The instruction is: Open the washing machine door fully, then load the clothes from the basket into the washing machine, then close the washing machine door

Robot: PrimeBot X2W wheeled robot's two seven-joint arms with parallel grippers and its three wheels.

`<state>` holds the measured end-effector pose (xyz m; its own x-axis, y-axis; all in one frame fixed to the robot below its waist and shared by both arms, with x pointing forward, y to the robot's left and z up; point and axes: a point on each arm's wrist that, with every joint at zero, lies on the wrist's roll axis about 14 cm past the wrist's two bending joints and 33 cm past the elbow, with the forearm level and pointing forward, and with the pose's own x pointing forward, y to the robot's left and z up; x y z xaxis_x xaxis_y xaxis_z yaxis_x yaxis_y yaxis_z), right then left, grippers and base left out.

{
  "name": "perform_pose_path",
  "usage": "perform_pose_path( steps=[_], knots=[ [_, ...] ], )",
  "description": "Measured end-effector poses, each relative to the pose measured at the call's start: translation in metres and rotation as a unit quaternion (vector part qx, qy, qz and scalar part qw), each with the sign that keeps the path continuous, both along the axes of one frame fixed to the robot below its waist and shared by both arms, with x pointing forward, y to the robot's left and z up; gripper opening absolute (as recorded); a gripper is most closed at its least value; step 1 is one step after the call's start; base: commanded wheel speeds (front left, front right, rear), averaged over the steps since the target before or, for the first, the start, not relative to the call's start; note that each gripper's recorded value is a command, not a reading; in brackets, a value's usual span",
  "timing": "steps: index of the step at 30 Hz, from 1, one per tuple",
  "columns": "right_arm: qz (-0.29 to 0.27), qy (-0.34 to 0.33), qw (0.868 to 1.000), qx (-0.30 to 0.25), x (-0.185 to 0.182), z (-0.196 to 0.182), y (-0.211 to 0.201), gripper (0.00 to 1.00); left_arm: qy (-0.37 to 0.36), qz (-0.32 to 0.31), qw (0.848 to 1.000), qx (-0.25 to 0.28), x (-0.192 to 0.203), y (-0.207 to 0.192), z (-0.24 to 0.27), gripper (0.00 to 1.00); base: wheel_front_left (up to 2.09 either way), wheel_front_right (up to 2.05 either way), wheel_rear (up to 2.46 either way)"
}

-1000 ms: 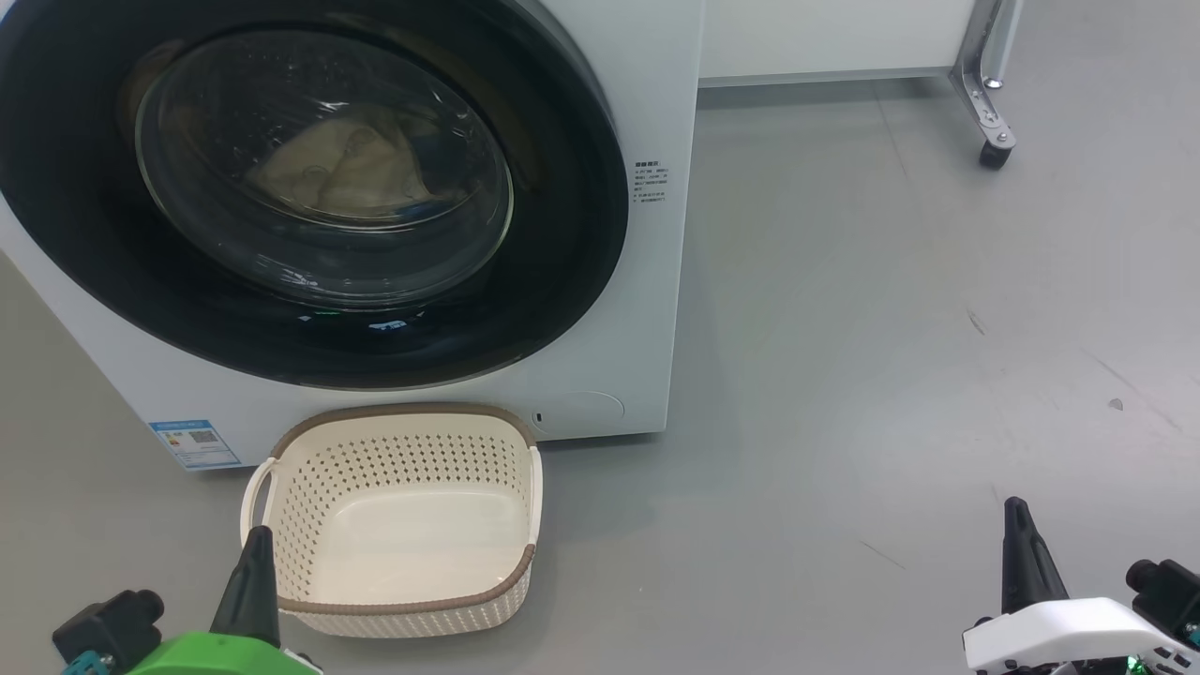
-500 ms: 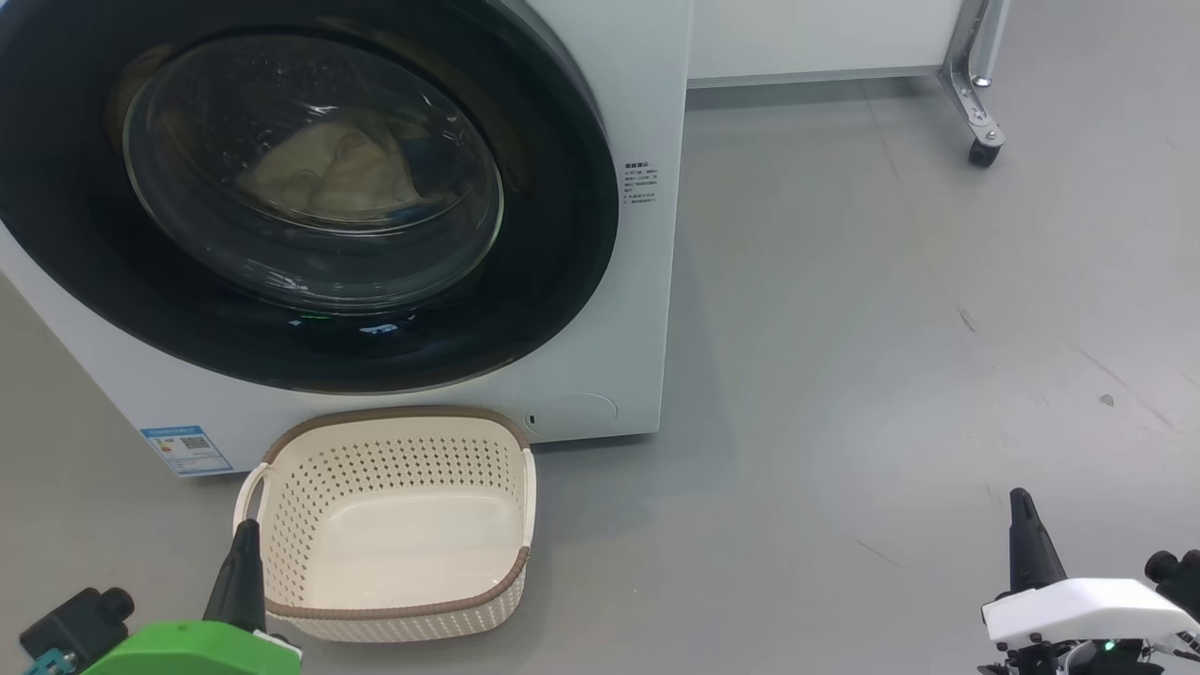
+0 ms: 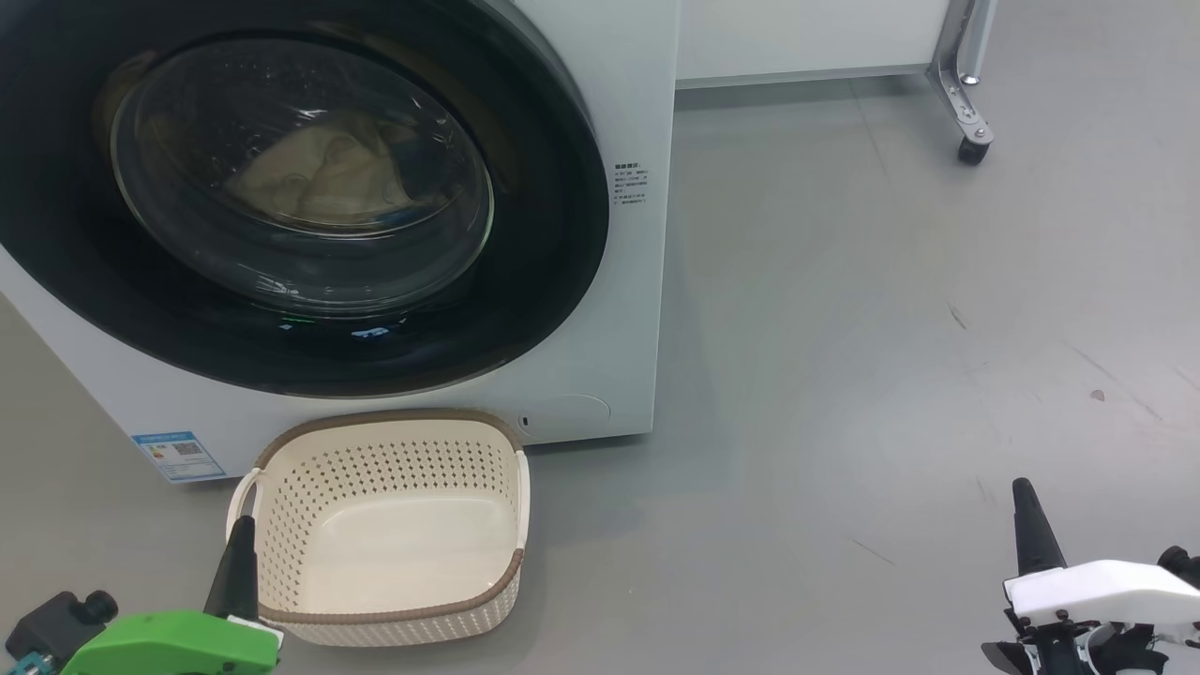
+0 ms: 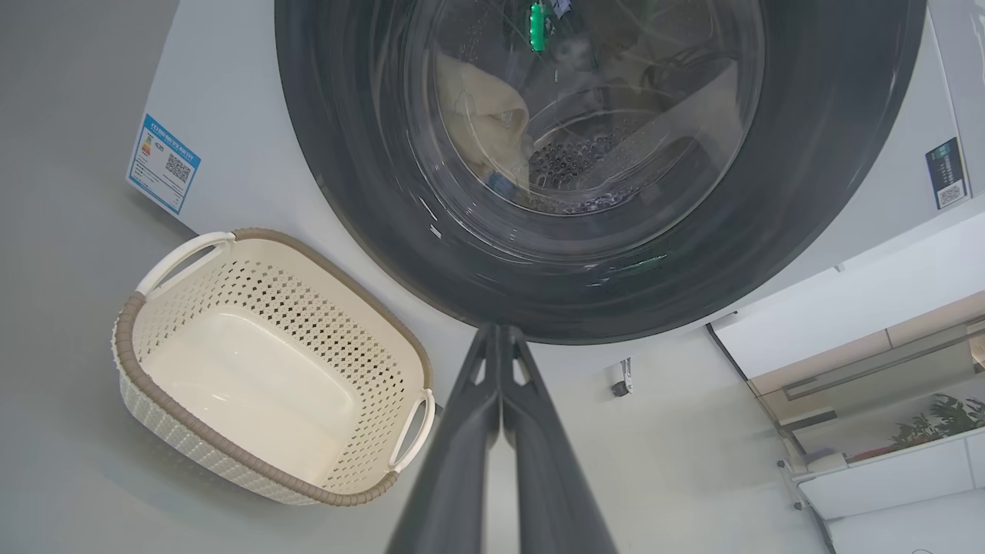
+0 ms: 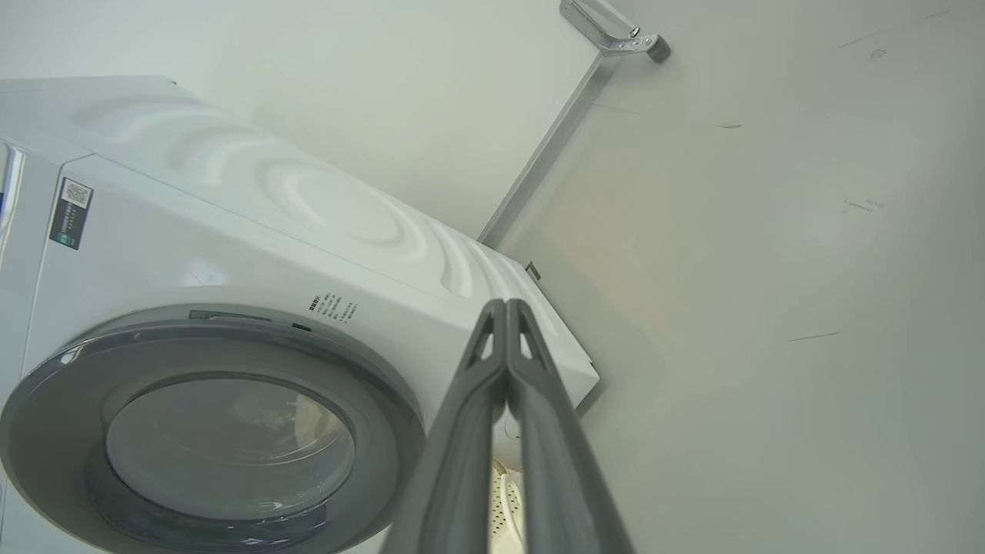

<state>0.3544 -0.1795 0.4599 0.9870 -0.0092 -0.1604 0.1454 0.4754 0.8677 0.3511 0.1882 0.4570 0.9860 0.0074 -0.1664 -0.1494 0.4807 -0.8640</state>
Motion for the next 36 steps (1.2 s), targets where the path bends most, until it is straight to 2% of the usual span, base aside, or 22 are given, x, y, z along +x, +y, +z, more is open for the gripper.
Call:
perform_pose_path(
  steps=[17,36],
  knots=[
    [-0.021,-0.004,0.993,0.114,0.006,0.003,-0.010,0.00,-0.015,0.008,0.993,-0.114,0.012,-0.001,0.010,0.00,0.00,0.00,0.00],
    [-0.040,-0.033,0.970,0.238,0.017,0.017,-0.022,0.00,-0.025,0.014,0.972,-0.235,0.021,-0.001,0.016,0.00,0.00,0.00,0.00]
  ],
)
